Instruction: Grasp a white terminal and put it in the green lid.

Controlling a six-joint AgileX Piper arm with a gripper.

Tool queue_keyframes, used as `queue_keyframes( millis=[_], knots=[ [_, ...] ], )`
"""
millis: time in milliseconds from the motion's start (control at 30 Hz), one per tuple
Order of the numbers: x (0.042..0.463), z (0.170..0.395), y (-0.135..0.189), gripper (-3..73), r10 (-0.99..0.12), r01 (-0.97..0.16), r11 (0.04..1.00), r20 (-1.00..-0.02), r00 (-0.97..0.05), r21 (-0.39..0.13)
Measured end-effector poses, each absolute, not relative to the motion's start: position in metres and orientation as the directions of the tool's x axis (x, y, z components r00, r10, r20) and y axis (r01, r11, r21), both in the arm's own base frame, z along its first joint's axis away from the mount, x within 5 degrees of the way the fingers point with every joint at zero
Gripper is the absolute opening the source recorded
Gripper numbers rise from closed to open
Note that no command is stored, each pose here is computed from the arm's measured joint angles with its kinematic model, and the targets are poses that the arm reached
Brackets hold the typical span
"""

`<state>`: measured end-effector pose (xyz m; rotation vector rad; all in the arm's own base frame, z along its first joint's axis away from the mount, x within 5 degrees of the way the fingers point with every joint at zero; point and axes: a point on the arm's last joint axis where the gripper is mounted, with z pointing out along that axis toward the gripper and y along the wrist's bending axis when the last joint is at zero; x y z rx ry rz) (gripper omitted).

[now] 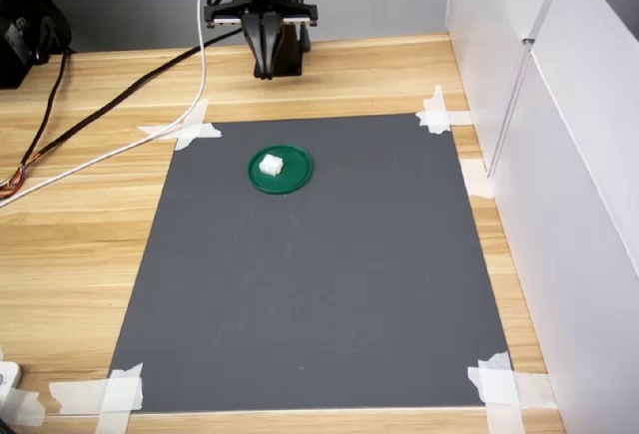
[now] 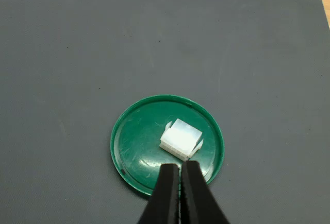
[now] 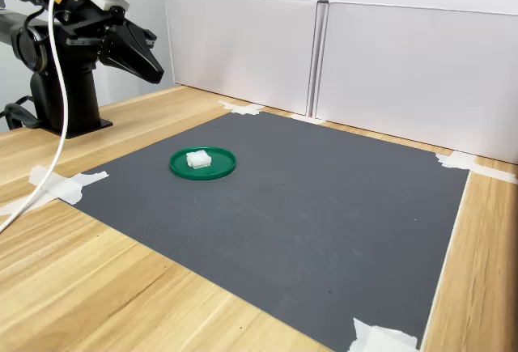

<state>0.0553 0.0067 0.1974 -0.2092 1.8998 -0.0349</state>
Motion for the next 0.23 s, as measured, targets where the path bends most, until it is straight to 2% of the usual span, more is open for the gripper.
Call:
queue_keyframes(
  millis=[233],
  knots=[
    [0.0551,0.1975,0.0067,-2.0,-0.162,-0.128,0.984,-0.935,-0.315,-0.128]
  ],
)
